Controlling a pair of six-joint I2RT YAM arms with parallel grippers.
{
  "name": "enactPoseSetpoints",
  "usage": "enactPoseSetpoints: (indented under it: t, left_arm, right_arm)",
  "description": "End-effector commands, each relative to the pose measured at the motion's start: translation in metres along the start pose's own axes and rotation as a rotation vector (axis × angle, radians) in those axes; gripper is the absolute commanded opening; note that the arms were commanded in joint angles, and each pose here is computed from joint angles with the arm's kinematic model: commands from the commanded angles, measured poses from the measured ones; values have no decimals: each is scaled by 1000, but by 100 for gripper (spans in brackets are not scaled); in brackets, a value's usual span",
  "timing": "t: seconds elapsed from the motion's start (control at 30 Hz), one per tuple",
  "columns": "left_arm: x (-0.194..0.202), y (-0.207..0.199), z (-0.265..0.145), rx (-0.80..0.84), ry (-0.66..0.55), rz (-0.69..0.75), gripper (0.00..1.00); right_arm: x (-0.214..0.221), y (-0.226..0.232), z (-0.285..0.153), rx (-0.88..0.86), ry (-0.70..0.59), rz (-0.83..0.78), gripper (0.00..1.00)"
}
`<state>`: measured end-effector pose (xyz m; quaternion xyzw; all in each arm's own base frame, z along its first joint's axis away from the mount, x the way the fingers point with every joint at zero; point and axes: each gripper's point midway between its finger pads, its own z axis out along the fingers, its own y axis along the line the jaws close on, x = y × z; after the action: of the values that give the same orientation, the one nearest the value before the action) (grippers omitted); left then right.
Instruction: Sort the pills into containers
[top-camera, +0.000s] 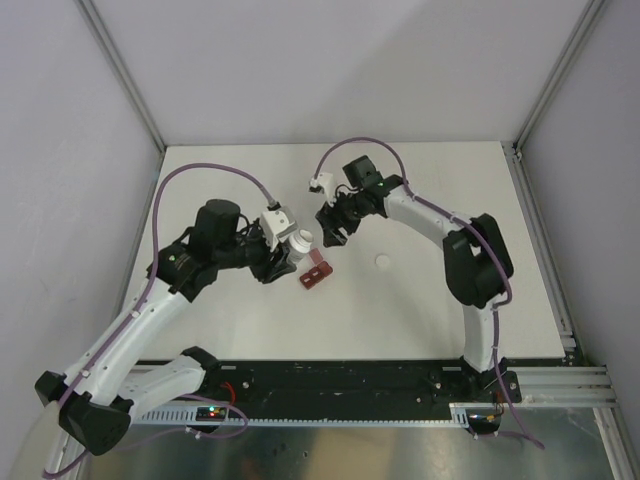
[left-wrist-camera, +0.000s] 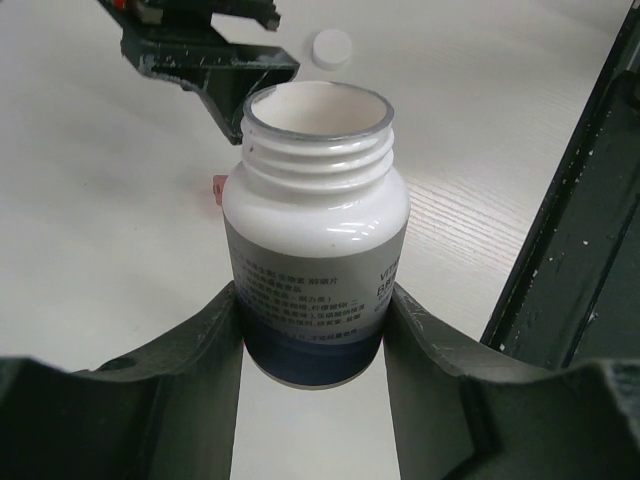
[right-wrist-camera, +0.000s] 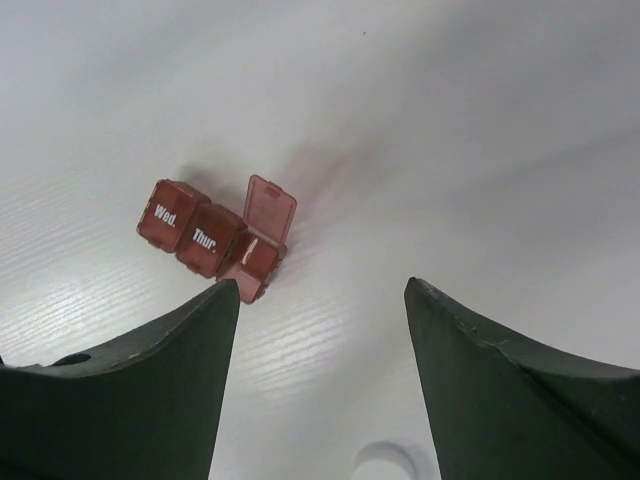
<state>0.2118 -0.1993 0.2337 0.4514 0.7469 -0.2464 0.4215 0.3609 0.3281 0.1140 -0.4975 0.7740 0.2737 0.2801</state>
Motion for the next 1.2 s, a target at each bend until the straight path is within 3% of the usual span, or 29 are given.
enactPoseSetpoints:
  t: [0.0,0.73,1.17]
  left_arm:
    - [-13,0,-7,11,-47,28,0]
    - [-17,-1,-7,27,-54,50,0]
    - [-16,-3,-9,33,-59,49,0]
  right_arm:
    - [-4,10,15,-111,14,29,73]
    - [0,25,61,-305,66,88,75]
    - [6,42,71,-373,82,79,65]
